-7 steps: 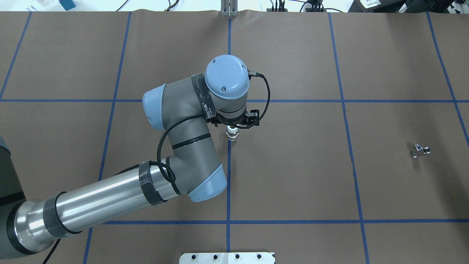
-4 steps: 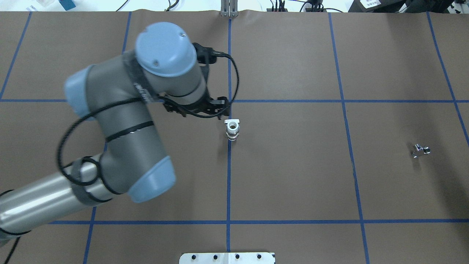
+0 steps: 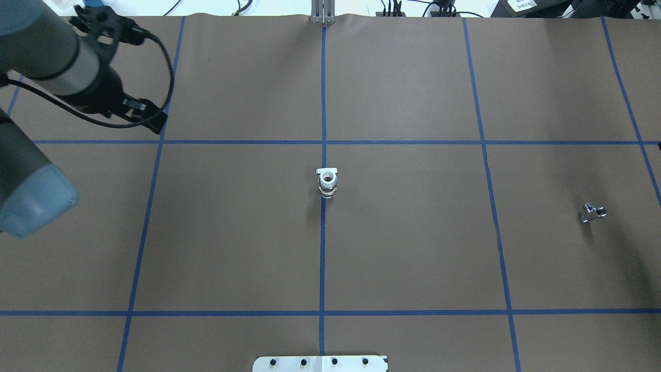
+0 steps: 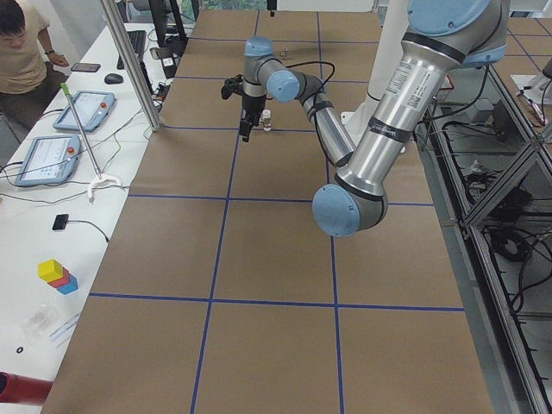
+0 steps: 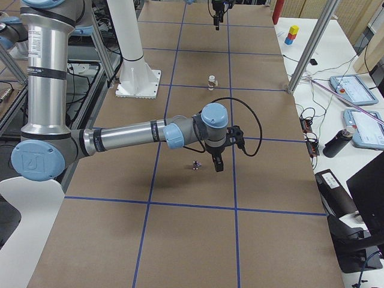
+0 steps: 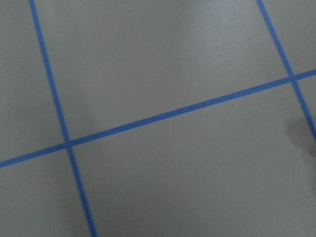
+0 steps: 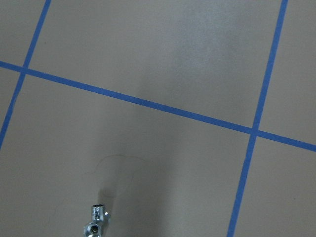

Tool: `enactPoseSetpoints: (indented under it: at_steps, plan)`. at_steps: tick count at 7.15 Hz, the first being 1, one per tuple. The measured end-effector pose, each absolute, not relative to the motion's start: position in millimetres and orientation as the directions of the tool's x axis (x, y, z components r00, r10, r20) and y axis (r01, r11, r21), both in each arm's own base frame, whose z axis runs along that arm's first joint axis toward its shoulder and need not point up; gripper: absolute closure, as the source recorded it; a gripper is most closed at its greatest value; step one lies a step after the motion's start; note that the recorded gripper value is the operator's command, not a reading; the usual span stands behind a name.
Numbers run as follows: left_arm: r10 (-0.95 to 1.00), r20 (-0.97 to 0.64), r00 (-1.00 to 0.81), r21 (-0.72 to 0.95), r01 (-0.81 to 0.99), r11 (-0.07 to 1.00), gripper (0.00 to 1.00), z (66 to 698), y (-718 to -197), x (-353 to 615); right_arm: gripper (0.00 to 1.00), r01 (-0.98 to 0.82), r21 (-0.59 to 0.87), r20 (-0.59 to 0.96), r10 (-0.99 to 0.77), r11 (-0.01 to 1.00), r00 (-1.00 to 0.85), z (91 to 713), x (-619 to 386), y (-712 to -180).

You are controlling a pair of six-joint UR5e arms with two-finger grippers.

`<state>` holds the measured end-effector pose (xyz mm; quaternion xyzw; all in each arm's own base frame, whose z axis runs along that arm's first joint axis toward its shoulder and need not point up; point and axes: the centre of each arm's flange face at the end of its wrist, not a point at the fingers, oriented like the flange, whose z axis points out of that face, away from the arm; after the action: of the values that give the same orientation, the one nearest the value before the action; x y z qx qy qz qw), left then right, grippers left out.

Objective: Assemble PPR valve and pipe with both arms
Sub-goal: 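Release the white fitting upright and raise the left gripper away, then lower the right gripper onto the chrome valve and grasp it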

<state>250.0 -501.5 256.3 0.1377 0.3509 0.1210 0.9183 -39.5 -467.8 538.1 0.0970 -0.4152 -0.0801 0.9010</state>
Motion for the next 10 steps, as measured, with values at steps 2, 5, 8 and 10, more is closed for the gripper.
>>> enactPoseSetpoints:
  at_steps: [2, 5, 8, 10]
  plan:
    - [0.418, -0.53, 0.738, 0.393, -0.223, 0.892, 0.0, 319.6, -525.7, 157.5, 0.0, 0.039, 0.231, 0.75, -0.203, 0.972, 0.63, 537.8, -87.1, -452.2]
    - [0.458, -0.488, 0.743, 0.414, -0.265, 0.871, 0.0, 348.9, -529.7, 113.4, 0.0, 0.068, 0.244, 0.702, -0.225, 0.967, 0.676, 567.5, -142.8, -416.9]
    - [0.46, -0.487, 0.743, 0.417, -0.265, 0.869, 0.0, 348.6, -528.4, 111.0, 0.13, 0.074, 0.292, 0.711, -0.269, 0.953, 0.65, 609.3, -177.5, -397.2]
    - [0.458, -0.488, 0.743, 0.417, -0.263, 0.87, 0.0, 349.3, -525.8, 110.0, 0.82, 0.075, 0.302, 0.71, -0.277, 0.95, 0.647, 617.3, -188.8, -391.8]
